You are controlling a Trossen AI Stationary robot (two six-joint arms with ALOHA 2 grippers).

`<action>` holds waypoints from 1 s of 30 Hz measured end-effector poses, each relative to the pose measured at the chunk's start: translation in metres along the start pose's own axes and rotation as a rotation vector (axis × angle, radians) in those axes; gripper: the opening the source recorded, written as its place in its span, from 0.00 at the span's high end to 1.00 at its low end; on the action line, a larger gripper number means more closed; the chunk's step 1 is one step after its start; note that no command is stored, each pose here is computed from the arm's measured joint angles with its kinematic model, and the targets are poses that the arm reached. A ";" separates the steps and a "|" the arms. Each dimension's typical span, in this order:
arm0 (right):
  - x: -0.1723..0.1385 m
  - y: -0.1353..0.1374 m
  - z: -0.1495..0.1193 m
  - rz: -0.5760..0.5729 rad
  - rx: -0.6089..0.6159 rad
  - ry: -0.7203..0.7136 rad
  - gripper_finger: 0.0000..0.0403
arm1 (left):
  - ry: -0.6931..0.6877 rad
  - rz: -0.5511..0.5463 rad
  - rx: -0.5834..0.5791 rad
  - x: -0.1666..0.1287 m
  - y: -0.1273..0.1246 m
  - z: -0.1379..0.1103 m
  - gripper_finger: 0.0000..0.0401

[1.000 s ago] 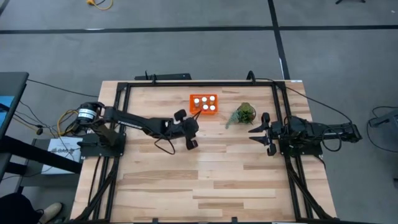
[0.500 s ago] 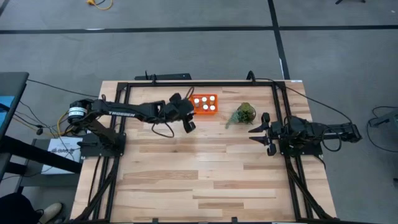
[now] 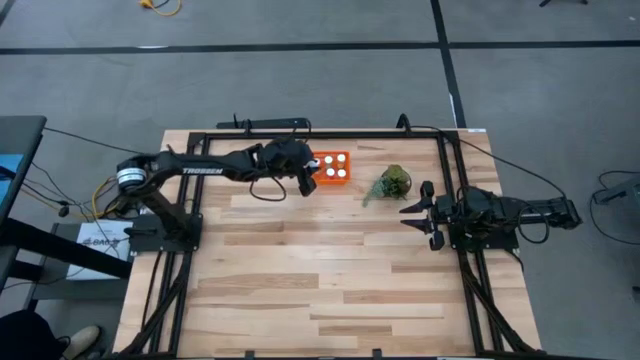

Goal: Pick and place pill bottles into a basket
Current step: Put the yellow pill bottle into the orange bin

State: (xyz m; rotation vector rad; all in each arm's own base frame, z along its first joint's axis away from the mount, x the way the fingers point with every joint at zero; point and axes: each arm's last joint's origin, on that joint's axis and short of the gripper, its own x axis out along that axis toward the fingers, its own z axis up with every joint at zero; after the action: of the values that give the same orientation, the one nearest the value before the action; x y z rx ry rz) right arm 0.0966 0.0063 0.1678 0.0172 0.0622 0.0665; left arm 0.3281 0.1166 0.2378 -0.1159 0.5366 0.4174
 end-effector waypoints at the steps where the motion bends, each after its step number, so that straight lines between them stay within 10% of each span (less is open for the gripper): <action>1: 0.000 0.000 0.000 0.000 0.000 0.000 0.70 | 0.027 0.004 -0.003 0.004 0.003 -0.004 0.77; 30: 0.000 0.000 0.000 0.000 0.000 0.000 0.70 | 0.230 0.085 0.032 0.056 0.016 -0.026 0.77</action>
State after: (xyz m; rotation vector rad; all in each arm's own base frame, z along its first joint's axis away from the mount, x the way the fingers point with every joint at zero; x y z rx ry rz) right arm 0.0966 0.0063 0.1679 0.0169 0.0622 0.0662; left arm 0.3531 0.1455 0.1866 -0.1108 0.7769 0.4815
